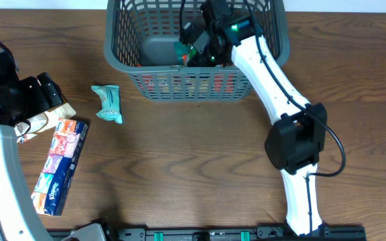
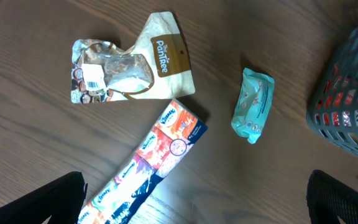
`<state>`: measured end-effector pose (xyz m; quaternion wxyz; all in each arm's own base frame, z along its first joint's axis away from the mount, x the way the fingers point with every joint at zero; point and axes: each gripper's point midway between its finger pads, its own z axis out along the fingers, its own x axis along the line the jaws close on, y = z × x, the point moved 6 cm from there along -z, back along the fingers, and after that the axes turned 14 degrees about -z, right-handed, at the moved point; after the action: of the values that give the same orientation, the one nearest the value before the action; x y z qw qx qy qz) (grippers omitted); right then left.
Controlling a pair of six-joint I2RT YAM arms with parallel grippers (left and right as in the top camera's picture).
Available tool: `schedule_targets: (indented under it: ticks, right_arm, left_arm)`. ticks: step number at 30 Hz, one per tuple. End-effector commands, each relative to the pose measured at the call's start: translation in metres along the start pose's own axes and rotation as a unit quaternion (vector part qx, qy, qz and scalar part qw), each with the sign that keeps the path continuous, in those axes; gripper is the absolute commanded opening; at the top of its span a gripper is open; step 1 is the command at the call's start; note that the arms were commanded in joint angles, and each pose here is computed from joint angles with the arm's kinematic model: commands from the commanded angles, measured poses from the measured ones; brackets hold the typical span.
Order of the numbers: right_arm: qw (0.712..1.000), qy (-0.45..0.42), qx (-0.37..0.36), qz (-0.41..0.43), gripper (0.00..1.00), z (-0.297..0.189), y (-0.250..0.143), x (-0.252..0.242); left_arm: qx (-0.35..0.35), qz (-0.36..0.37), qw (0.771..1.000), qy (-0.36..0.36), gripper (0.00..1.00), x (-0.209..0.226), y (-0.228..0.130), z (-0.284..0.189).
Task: Pack container
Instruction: 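Lift the jar and place it upright in the basket, then withdraw the right gripper and move the left gripper to the mint bar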
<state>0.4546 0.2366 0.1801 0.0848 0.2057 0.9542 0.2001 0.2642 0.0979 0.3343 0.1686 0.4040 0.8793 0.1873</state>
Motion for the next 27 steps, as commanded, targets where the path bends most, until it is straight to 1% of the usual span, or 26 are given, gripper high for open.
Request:
schedule_targets:
  ticks: [1,2,3,5,7,9,10,11,12,15,17,18,20,21,22,23,25,26,27]
  right_arm:
    - [1.0,-0.006,-0.029,-0.007,0.77,-0.018,0.014,0.002]
    - [0.999,-0.008,-0.031,-0.008,0.88,-0.021,0.015,0.002]
    - [0.999,-0.012,-0.035,-0.009,0.93,-0.026,0.017,0.001]
    - [0.999,-0.02,-0.049,-0.011,0.99,-0.039,0.02,0.0]
    - [0.997,-0.034,-0.074,-0.002,0.99,-0.063,0.028,-0.003]
    - [0.991,-0.068,-0.113,0.024,0.99,-0.101,0.038,-0.013]
    - [0.986,-0.089,-0.132,0.043,0.99,-0.121,0.041,-0.02]
    - [0.976,-0.124,-0.158,0.079,0.99,-0.152,0.043,-0.031]
    - [0.968,-0.147,-0.173,0.106,0.99,-0.171,0.041,-0.038]
    - [0.92,-0.235,-0.217,0.226,0.99,-0.247,0.015,-0.068]
    - [0.88,-0.277,-0.226,0.313,0.99,-0.287,-0.02,-0.085]
    - [0.864,-0.29,-0.221,0.347,0.99,-0.299,-0.038,-0.09]
    - [0.827,-0.317,-0.191,0.423,0.99,-0.318,-0.083,-0.099]
    - [0.797,-0.335,-0.161,0.476,0.99,-0.325,-0.115,-0.102]
    - [0.777,-0.344,-0.139,0.508,0.99,-0.328,-0.135,-0.103]
    - [0.751,-0.351,-0.107,0.548,0.99,-0.33,-0.162,-0.103]
    - [0.7,-0.349,-0.05,0.621,0.99,-0.329,-0.209,-0.101]
    - [0.683,-0.341,-0.032,0.645,0.99,-0.326,-0.225,-0.099]
    - [0.672,-0.325,-0.013,0.665,0.99,-0.321,-0.24,-0.098]
  left_arm:
    - [-0.001,0.007,1.0,-0.001,0.99,0.001,-0.001,-0.001]
    - [-0.001,0.007,1.0,-0.001,0.99,0.001,-0.001,-0.001]
    - [-0.001,0.007,1.0,-0.001,0.99,0.001,-0.001,-0.001]
    - [0.0,0.007,1.0,-0.001,0.99,0.001,-0.001,-0.001]
    - [0.0,0.007,1.0,-0.001,0.98,0.001,-0.001,-0.001]
    - [0.0,0.007,1.0,-0.001,0.99,0.001,-0.001,-0.001]
    - [0.0,0.007,1.0,-0.001,0.99,0.001,-0.001,-0.001]
    - [0.0,0.007,1.0,-0.001,0.99,0.001,-0.001,-0.001]
    - [0.0,0.007,1.0,-0.001,0.99,0.001,-0.001,-0.001]
    - [0.0,0.007,1.0,-0.001,0.99,0.001,-0.001,-0.001]
    - [0.0,0.007,1.0,-0.001,0.99,0.001,-0.001,-0.001]
    - [0.0,0.007,1.0,-0.001,0.98,0.001,-0.001,-0.001]
    - [0.0,0.007,1.0,-0.001,0.99,0.001,-0.001,-0.001]
    - [0.0,0.008,1.0,-0.001,0.99,0.001,-0.001,-0.001]
    - [0.0,0.01,1.0,-0.002,0.99,0.001,-0.002,-0.001]
    - [0.001,0.019,1.0,-0.003,0.99,0.0,-0.002,-0.001]
    - [0.001,0.035,0.999,-0.006,0.99,-0.004,-0.003,-0.002]
    - [0.001,0.043,0.999,-0.008,0.99,-0.006,-0.004,-0.002]
    - [0.002,0.055,0.998,-0.011,0.99,-0.01,-0.005,-0.002]
